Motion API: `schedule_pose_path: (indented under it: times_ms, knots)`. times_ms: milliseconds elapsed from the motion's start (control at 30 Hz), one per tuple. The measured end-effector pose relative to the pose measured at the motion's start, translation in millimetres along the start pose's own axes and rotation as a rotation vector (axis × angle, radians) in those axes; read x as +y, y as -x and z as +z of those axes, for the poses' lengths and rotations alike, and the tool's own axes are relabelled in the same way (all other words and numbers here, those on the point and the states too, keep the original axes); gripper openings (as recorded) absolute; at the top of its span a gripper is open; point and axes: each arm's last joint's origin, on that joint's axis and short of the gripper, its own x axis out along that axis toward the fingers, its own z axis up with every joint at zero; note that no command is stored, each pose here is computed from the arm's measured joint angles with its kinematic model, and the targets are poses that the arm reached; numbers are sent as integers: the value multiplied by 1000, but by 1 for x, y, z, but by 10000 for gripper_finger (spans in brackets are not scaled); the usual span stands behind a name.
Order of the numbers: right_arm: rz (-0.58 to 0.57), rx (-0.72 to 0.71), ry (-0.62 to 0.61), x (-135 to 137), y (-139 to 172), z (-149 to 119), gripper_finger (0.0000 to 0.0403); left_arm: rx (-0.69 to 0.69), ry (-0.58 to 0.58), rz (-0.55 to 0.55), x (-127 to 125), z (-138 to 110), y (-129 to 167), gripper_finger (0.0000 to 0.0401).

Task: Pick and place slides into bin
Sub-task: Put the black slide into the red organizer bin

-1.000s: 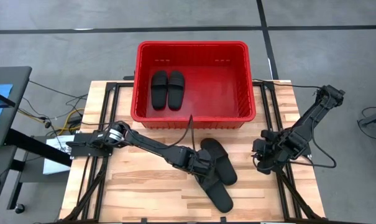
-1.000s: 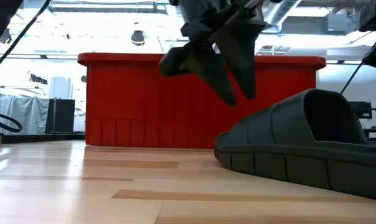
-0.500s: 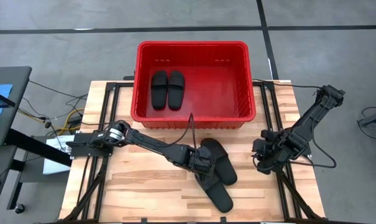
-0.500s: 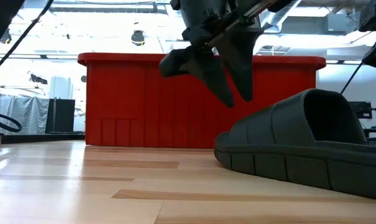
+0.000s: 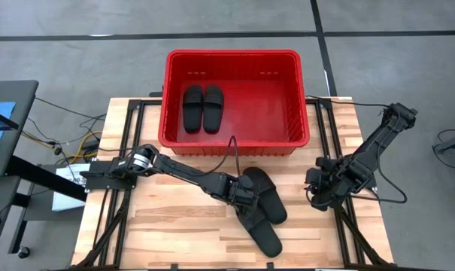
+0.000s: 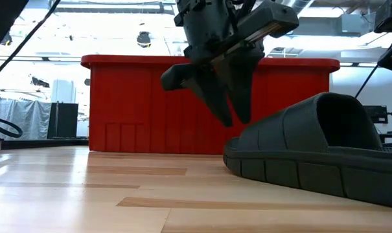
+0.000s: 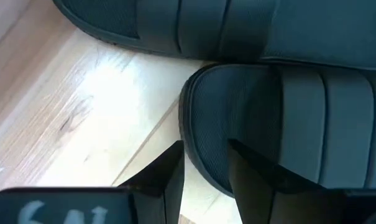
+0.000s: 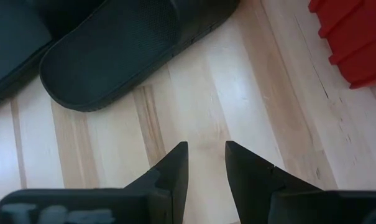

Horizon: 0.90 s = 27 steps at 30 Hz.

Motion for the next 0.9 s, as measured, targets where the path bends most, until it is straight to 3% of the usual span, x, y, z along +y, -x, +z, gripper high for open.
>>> schedule_pose_path:
  times_ms: [900]
  knots:
    - [-2,-3,-1,0,0,0,98,-19,12,8,2,4,-1,108]
